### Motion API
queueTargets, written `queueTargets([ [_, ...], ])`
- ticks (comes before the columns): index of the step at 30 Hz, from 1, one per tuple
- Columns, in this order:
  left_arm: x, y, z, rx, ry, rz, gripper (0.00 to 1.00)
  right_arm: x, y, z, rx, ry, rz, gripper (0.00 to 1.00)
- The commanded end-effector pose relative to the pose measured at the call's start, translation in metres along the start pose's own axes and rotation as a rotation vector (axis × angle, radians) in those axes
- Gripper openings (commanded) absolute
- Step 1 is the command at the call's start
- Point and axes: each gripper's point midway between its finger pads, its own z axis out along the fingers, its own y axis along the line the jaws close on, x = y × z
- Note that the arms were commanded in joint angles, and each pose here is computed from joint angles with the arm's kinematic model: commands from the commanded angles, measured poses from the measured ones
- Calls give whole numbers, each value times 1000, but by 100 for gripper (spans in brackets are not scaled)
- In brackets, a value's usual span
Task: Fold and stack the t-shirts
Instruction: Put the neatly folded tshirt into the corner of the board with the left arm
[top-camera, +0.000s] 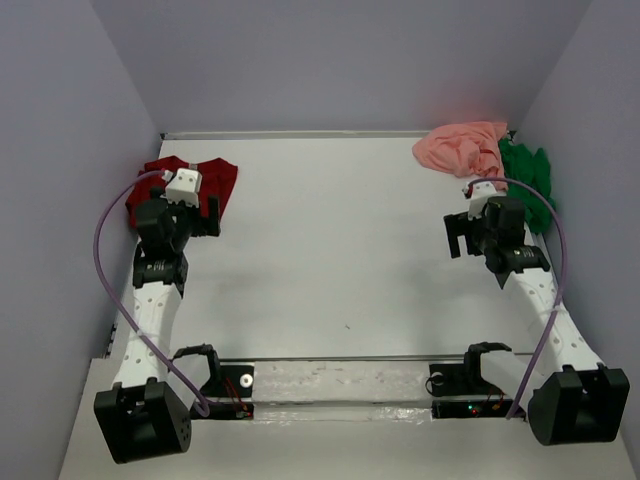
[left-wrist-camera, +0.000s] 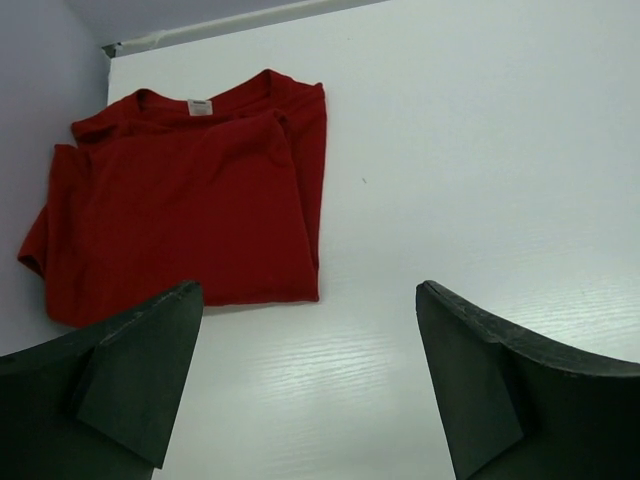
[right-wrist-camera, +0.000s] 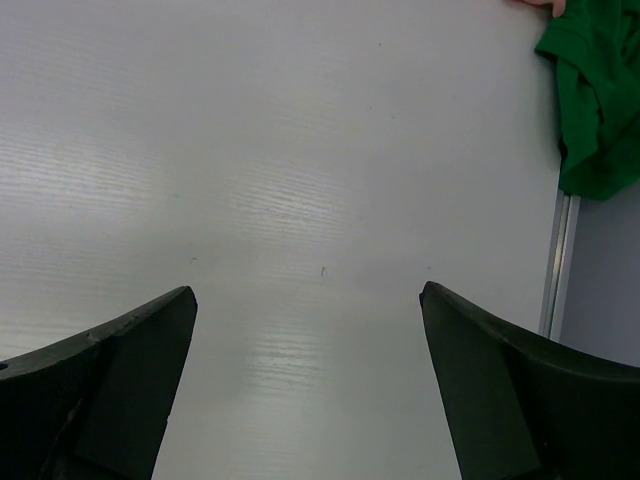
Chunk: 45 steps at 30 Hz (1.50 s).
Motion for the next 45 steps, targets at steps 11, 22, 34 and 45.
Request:
queueTargets([
  [11, -11, -36, -2, 171, -158, -42, 99, -19, -12, -8, -50, -139, 10, 100],
  [22, -9, -44, -14, 200, -198, -11, 99, -16, -19, -4, -22, -90, 65, 100],
  [34, 4, -44, -15, 214, -192, -17, 99, -4, 5, 10, -179, 23, 51, 100],
  [45, -5, -22, -12, 90, -221, -42, 99, 0, 9, 10, -211, 62, 47, 100],
])
